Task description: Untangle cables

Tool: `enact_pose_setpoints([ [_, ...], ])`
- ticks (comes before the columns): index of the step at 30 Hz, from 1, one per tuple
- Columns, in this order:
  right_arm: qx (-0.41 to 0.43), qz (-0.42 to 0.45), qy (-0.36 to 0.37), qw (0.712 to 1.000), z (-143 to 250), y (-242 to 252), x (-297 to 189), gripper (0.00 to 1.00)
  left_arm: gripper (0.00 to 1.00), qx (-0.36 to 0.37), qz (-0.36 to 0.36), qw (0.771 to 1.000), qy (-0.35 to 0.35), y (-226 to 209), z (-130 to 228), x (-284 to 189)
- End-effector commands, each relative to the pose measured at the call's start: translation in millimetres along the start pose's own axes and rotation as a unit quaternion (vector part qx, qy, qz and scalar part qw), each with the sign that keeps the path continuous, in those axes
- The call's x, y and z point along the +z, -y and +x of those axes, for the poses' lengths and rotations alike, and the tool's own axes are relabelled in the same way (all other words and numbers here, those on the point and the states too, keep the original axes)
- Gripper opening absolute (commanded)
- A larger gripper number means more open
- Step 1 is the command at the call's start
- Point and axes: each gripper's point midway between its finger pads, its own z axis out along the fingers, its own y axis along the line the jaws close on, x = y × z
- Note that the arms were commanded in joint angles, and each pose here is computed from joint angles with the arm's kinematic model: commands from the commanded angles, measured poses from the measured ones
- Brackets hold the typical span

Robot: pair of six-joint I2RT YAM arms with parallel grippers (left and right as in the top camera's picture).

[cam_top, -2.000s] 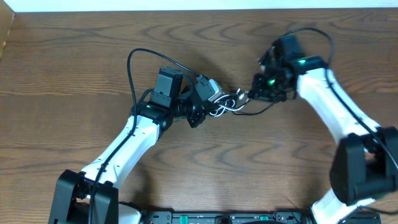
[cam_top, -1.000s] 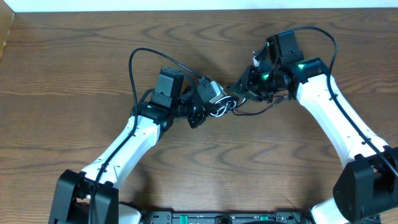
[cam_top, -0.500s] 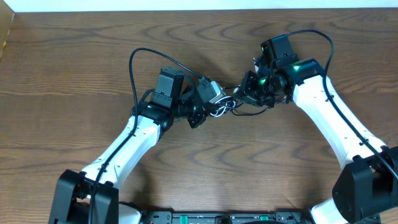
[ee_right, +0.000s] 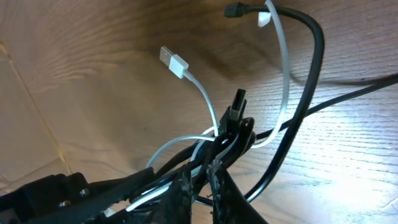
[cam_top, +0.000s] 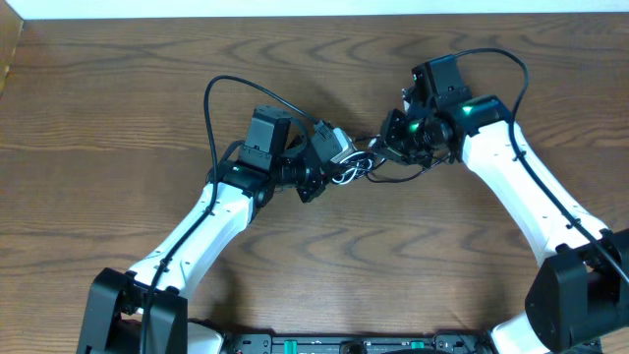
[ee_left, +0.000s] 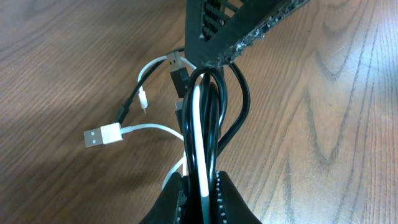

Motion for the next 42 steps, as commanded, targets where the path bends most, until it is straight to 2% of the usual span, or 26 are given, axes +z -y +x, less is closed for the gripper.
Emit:
enact_pose_setpoints([
  [1,0.008,-0.003,-0.014,1.0,8,-1,4,0.08,0.07,0.009,0.004,1.0,0.005,4,-1,-1],
  [7,0.008,0.007,-0.013,1.0,13,-2,9,0.1,0.08,0.009,0.004,1.0,0.005,4,-1,-1],
  [10,0.007,0.009,-0.009,1.0,14,-3,11,0.02,0.08,0.009,0.004,1.0,0.005,4,-1,-1],
  [17,-0.001,0.003,-0.004,1.0,12,-8,11,0.01,0.07,-0.001,0.004,1.0,0.005,4,-1,-1],
  [19,-0.034,-0.016,0.004,0.999,7,-16,11,0.01,0.08,-0.012,0.004,1.0,0.004,3,-1,-1],
  [22,-0.13,-0.094,0.004,0.987,4,-47,6,0.01,0.07,-0.037,0.0,0.999,0.002,2,0,-1],
  [24,-0.164,-0.144,-0.001,0.976,4,-65,0,0.01,0.07,-0.053,-0.005,0.999,-0.003,1,2,-1],
  [29,-0.194,-0.203,-0.005,0.96,3,-83,-12,0.01,0.07,-0.056,-0.004,0.998,-0.006,2,4,-1],
  [32,-0.261,-0.234,-0.012,0.936,11,-91,-18,0.01,0.07,-0.056,-0.004,0.998,-0.006,2,4,-1],
  [34,-0.264,-0.221,-0.007,0.939,8,-85,-16,0.01,0.08,-0.056,-0.004,0.998,-0.006,2,4,-1],
  [36,-0.236,-0.169,0.015,0.957,-5,-67,-9,0.01,0.07,-0.056,-0.004,0.998,-0.006,2,4,-1],
  [39,-0.144,-0.085,0.027,0.986,-19,-30,-4,0.15,0.08,-0.056,-0.003,0.998,-0.007,2,4,-1],
  [42,-0.099,-0.044,0.021,0.994,-17,-10,-3,0.25,0.07,-0.058,-0.003,0.998,-0.008,2,5,-1],
])
